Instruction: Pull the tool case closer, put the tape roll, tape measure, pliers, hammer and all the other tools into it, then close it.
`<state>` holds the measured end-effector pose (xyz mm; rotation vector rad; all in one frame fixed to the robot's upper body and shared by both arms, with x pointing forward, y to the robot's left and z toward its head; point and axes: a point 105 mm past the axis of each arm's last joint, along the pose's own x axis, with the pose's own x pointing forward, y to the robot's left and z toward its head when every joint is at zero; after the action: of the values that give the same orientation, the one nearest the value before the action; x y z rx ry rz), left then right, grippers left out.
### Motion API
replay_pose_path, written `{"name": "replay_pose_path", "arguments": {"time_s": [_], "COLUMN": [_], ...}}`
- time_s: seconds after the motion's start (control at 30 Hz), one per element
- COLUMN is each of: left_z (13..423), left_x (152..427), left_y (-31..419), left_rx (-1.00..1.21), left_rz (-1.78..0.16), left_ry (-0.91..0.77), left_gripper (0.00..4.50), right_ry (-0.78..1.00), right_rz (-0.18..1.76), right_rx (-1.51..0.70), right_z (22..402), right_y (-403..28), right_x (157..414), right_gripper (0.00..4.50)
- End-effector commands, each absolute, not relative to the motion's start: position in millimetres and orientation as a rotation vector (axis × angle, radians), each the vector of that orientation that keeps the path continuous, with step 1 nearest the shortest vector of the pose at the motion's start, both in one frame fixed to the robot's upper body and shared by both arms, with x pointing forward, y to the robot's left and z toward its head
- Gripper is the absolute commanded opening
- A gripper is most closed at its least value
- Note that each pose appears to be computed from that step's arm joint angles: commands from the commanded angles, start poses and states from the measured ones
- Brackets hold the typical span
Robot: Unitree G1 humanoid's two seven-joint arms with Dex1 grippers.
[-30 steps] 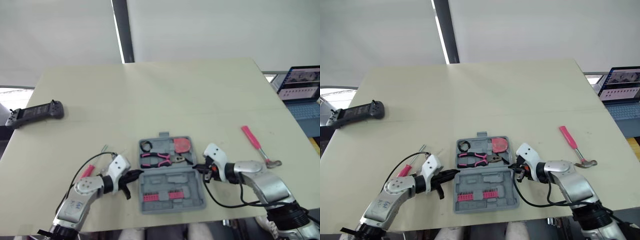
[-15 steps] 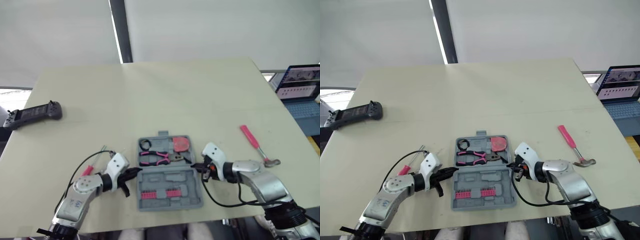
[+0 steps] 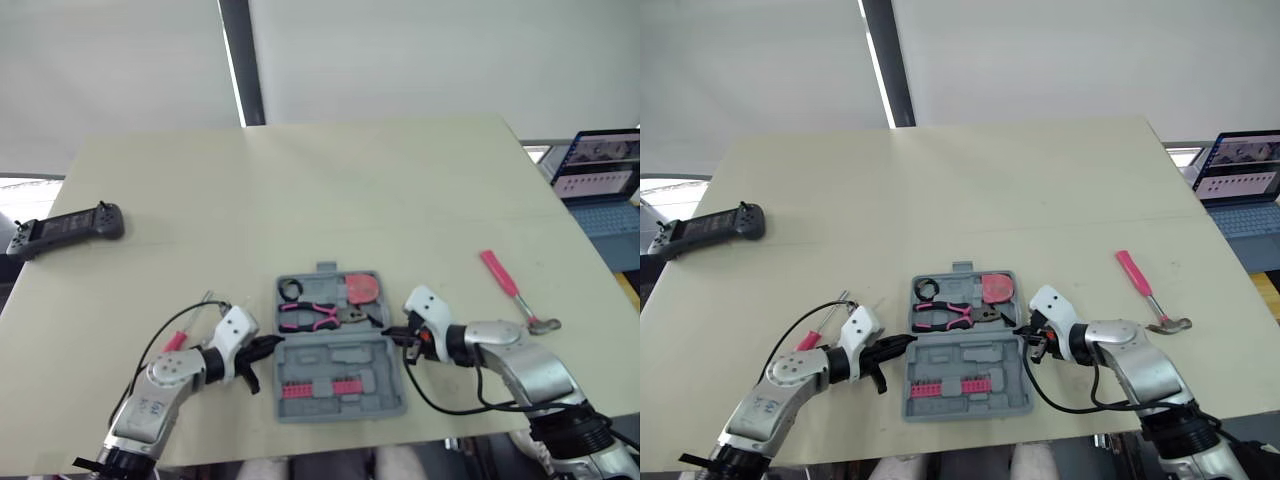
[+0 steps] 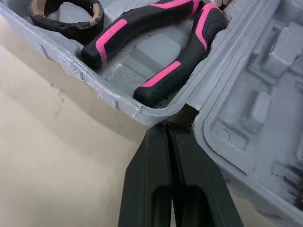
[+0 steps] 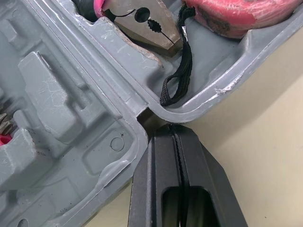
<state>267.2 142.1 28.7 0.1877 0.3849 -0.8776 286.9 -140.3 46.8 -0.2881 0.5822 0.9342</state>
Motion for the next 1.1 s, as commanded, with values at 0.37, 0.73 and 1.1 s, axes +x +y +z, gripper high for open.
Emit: {"name": "replay_pose_path", "arguments": {"time_s": [0.37, 0.73, 1.1], "left_z": [73.1, 94.3, 80.1], "left_x": [259.6, 189.5, 122.3], "left_y": [166.7, 205.1, 245.0], "left_rx": [0.181, 0.139, 0.173], "left_rz": [-0.839, -0.794, -0.636], "left_ry": [0.306, 0.343, 0.365], "left_gripper": [0.14, 0.63, 4.50], "right_ry": [0.628, 0.707, 0.730], "right_rz": [0.911, 0.945, 0.969], "right_rx": [-0.278, -0.147, -0.144], "right_z": [64.9, 91.8, 71.7], "right_y": [-177.0, -213.4, -232.9], "right_x": [271.0, 212.6, 180.1], "right_gripper": [0.00, 0.00, 4.47]}}
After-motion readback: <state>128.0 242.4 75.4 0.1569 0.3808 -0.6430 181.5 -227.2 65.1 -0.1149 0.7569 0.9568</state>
